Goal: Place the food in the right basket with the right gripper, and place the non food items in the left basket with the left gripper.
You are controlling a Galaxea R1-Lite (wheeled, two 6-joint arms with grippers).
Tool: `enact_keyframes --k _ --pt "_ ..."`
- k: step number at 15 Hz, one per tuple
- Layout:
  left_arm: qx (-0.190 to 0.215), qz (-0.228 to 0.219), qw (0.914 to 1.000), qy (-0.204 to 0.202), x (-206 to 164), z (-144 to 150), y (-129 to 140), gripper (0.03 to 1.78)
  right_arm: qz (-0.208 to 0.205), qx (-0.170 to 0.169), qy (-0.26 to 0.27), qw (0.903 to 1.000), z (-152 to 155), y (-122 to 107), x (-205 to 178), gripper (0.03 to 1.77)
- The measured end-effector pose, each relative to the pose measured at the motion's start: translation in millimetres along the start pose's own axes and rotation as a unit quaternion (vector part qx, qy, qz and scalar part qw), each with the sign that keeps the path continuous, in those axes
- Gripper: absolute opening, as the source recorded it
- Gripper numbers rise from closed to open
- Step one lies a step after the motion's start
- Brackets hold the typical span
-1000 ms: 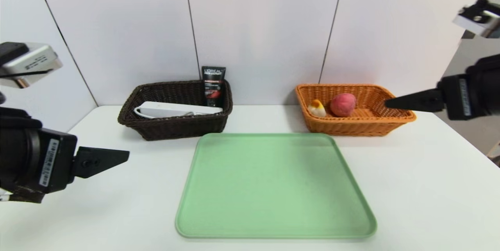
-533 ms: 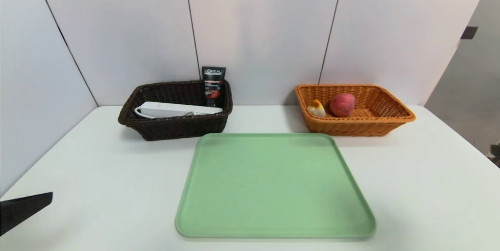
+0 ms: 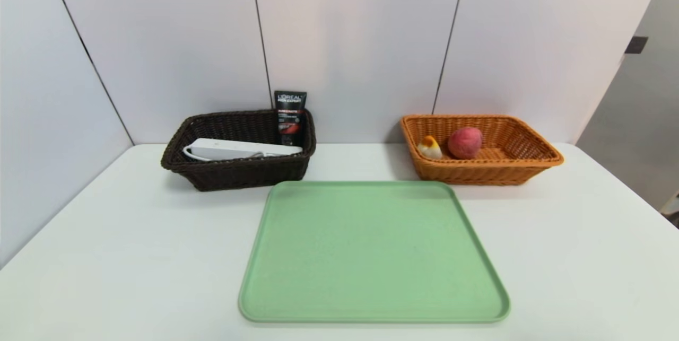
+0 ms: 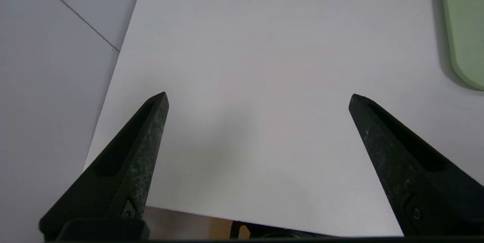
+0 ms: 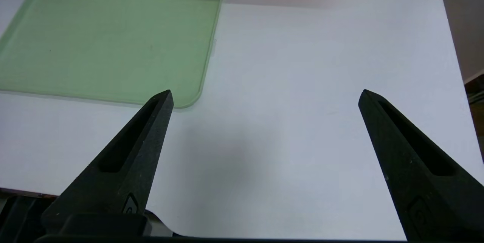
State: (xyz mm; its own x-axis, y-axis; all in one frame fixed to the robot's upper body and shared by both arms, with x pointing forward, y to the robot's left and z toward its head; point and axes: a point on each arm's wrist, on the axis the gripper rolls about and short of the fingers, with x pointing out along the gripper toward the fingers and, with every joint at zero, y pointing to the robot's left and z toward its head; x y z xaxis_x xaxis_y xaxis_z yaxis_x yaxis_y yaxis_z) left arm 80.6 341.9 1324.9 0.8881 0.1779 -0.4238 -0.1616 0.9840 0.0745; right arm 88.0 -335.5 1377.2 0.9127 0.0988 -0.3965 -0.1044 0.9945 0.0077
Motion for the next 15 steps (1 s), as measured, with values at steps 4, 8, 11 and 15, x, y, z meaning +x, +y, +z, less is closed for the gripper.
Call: enact_keyframes --k 4,8,11,15 --pt "0.022 0.020 0.9992 -0.027 -10.0 -35.5 3.0 1.69 -0.026 -0.026 -0.014 0.9992 -27.2 3.3 -18.6 1.69" --pt "0.016 -0.008 0.9987 -0.047 -16.3 -55.8 1.2 1.69 -0.038 -0.028 -0.023 0.9986 -48.4 7.1 -33.8 1.69" --pt "0.024 -0.034 0.9975 -0.057 -16.6 -71.0 -1.7 1.69 -0.040 -0.031 -0.024 0.9985 -66.1 8.7 -38.0 1.69" --pt "0.021 -0.096 0.9896 -0.104 -9.1 -91.8 -6.9 1.69 -0.047 -0.049 -0.076 0.9948 -86.2 7.9 -26.5 1.69"
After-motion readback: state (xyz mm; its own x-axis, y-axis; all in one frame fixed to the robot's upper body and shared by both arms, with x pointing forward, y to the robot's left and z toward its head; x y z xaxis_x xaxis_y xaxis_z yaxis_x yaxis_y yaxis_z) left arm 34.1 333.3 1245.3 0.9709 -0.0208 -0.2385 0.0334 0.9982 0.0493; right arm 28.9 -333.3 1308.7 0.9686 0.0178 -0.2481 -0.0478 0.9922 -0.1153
